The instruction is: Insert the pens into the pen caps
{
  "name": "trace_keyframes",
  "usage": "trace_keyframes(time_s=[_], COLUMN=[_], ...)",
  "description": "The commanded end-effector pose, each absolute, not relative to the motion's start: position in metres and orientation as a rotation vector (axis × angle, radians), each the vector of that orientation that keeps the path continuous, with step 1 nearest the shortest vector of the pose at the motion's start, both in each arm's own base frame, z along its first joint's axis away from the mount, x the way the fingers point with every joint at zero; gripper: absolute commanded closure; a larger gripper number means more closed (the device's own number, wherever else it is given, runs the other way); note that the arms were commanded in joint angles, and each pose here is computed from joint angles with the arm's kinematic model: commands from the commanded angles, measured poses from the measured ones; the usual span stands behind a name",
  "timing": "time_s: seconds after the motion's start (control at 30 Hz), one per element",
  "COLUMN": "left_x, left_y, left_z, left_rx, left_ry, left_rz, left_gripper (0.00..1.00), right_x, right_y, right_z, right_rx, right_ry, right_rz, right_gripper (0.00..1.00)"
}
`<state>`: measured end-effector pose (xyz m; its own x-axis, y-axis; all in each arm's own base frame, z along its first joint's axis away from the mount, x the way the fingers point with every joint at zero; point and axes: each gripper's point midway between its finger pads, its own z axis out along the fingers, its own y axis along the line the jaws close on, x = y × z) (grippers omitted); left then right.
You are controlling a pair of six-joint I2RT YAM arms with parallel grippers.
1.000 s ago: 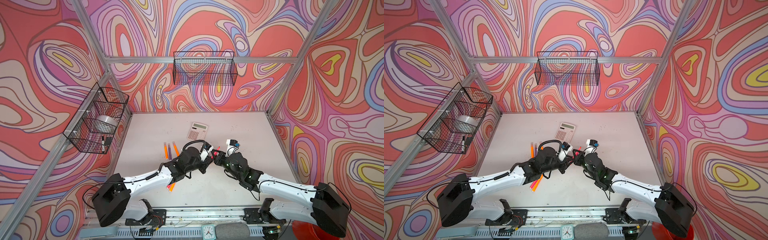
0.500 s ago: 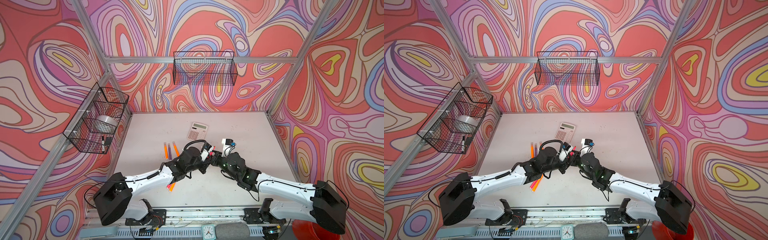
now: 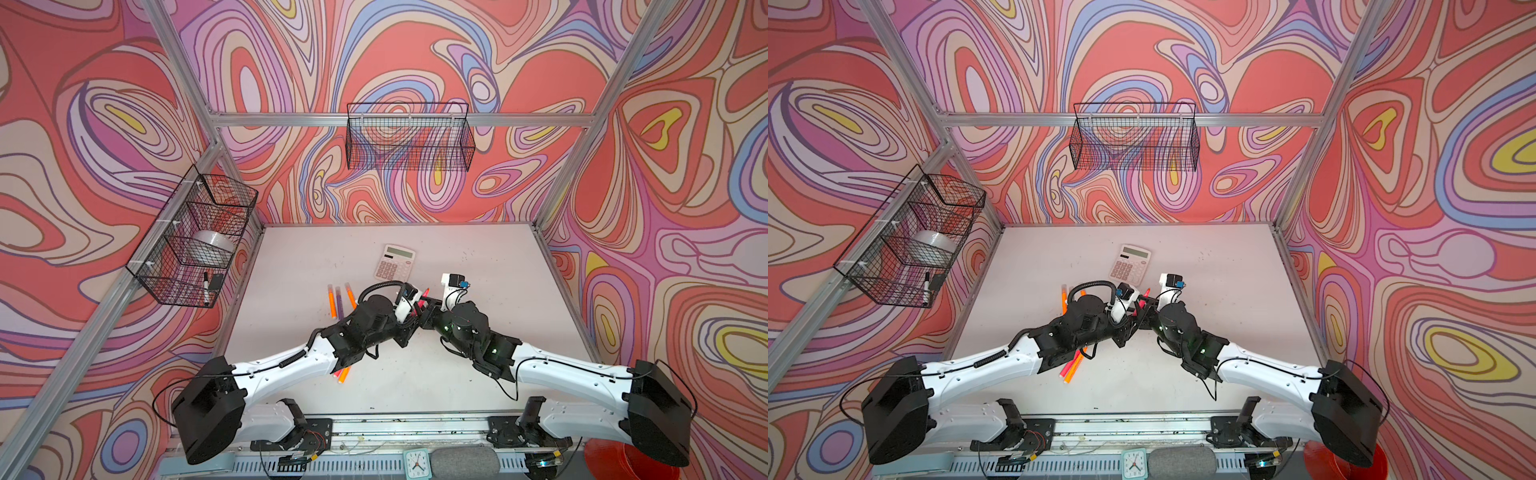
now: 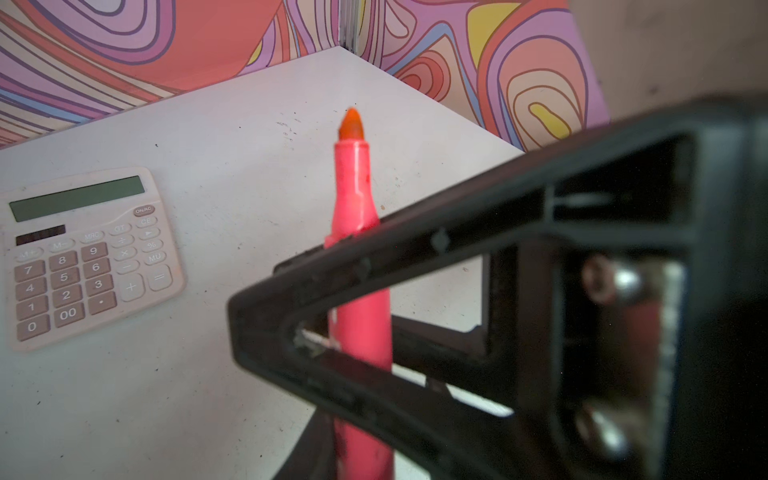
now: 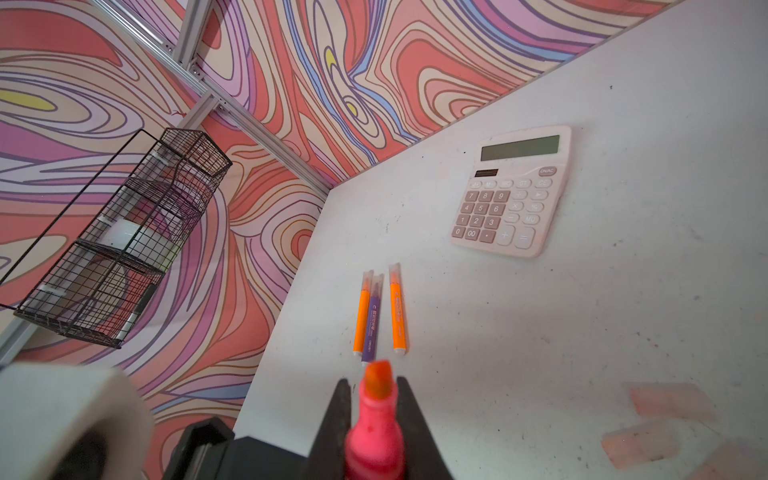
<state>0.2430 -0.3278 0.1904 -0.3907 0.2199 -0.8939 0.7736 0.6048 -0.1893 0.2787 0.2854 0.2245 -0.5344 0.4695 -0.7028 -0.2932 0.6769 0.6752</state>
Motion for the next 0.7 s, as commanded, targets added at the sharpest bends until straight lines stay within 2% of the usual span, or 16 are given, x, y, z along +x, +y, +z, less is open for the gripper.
trace_keyframes(time_s=[0.0,0.23,0.37,0.53,0.57,0.67], left_x=[0.2323,0.2310,0.2308,0.2298,0.2298,0.2344], left_y=[-0.3374,-0.3378,-0.3373,-0.3396,-0.3397,-0.3375], left_z=[0.2201,0.2205,0.2210,0.2195,0.2194,0.2171], left_rx=[0.816,0.821,0.818,0.826,0.825,0.794], left_ry=[1.802,1.802,1.800,1.807,1.806,1.815], left_rz=[-0.858,-0.865,-0.866,-0.878,-0.877,-0.860], left_gripper=[0.72,0.75,0.88,0.98,1.00,1.00], right_x=[0.2807,0.2811,0.2806,0.2805,0.2810,0.2813], right_y=[0.2870,0.2877,0.2918,0.2967,0.2968,0.2928], right_z=[0.2145,0.2161,0.2172,0.2204,0.2201,0.2192], right_rx=[0.096,0.074,0.050,0.020,0.015,0.031], right_ry=[1.940,1.940,1.940,1.942,1.946,1.955], right_rz=[0.908,0.883,0.884,0.880,0.872,0.850], right_gripper=[1.00,1.00,1.00,0.98,0.91,0.58])
